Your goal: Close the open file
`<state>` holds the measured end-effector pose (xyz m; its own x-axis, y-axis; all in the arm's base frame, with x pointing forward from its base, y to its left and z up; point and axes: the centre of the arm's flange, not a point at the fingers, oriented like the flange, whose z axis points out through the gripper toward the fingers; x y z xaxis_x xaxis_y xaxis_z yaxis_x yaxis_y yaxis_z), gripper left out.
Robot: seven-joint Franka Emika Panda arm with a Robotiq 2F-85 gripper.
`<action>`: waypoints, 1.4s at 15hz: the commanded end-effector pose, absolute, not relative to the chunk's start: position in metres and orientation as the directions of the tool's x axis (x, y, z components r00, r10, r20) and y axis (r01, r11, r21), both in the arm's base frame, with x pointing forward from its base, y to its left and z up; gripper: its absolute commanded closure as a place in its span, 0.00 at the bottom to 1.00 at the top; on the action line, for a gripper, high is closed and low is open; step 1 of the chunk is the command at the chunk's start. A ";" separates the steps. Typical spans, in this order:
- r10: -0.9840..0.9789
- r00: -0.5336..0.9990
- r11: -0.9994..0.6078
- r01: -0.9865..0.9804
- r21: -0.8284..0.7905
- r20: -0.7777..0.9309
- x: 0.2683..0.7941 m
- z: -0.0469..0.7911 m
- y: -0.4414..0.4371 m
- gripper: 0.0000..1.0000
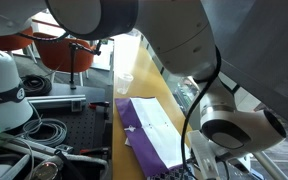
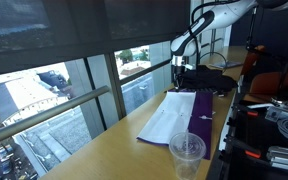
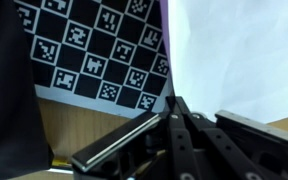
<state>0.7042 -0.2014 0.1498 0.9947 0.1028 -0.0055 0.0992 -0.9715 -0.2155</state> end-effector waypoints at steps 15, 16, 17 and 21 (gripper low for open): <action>0.291 0.956 -0.957 0.291 0.006 0.043 0.688 0.390 -0.134 1.00; 0.306 0.950 -0.952 0.305 0.012 0.057 0.686 0.399 -0.121 1.00; 0.321 0.945 -0.947 0.320 0.024 0.064 0.684 0.404 -0.110 1.00; 0.363 0.931 -0.932 0.362 0.030 0.042 0.672 0.397 -0.081 1.00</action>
